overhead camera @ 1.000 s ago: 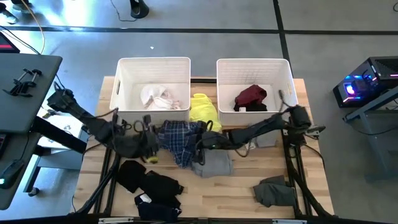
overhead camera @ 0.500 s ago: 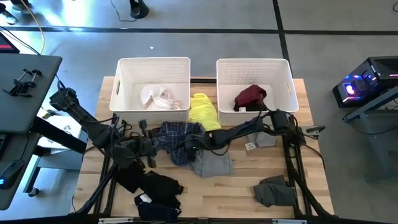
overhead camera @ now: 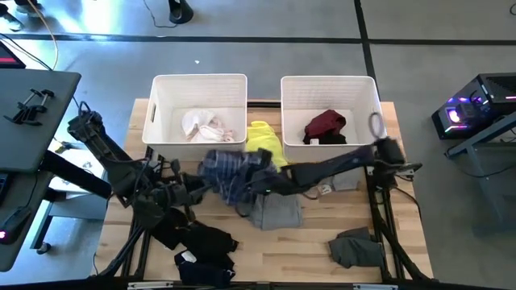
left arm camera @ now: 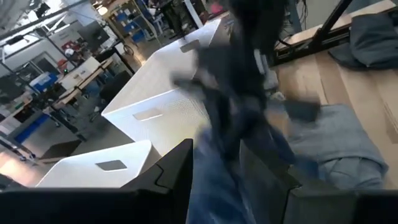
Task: Sort clothes
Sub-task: Put the blue long-sleeved shirt into the right white laundry bin
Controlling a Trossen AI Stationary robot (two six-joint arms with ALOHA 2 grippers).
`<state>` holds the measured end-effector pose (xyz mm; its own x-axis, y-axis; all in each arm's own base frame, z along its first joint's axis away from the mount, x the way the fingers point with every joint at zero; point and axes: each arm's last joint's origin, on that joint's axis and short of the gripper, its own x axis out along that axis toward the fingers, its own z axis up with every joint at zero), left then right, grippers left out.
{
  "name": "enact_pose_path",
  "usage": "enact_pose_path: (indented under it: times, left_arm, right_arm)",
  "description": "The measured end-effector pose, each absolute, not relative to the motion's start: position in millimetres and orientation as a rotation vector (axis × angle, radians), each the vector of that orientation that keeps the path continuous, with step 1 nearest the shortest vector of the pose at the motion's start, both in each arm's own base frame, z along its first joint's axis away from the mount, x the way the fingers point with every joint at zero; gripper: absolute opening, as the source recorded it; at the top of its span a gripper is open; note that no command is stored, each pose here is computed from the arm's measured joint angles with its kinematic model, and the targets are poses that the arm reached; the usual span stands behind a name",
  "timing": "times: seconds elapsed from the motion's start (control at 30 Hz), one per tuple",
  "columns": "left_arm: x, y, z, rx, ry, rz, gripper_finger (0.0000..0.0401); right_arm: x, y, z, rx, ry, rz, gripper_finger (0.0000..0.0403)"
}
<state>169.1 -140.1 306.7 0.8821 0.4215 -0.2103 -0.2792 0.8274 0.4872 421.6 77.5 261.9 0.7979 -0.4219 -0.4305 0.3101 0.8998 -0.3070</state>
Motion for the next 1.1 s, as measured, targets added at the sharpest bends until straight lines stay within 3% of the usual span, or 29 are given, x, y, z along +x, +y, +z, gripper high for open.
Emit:
enact_pose_path:
  times: [0.2,0.4,0.57,0.7,0.87,1.1]
  left_arm:
    - [162,-142,304,0.469,0.314,0.4,0.0119]
    - [161,-142,303,0.463,0.316,0.404,0.0119]
    - [161,-142,303,0.465,0.316,0.405,0.0119]
    - [161,-142,303,0.468,0.311,0.42,0.0119]
    - [161,-142,303,0.469,0.31,0.422,0.0119]
    - [161,-141,302,0.476,0.315,0.421,0.0119]
  right_arm:
    - [363,88,357,-0.368,0.327,-0.541,0.0005]
    - [291,71,434,-0.497,0.257,-0.847,0.0004]
    - [228,34,496,-0.462,0.15,-1.043,0.0003]
    - [177,3,536,-0.385,-0.088,-1.124,0.0003]
    - [138,-23,548,-0.325,-0.202,-1.229,0.0003]
    - [142,-36,515,-0.273,0.023,-1.2,0.0003]
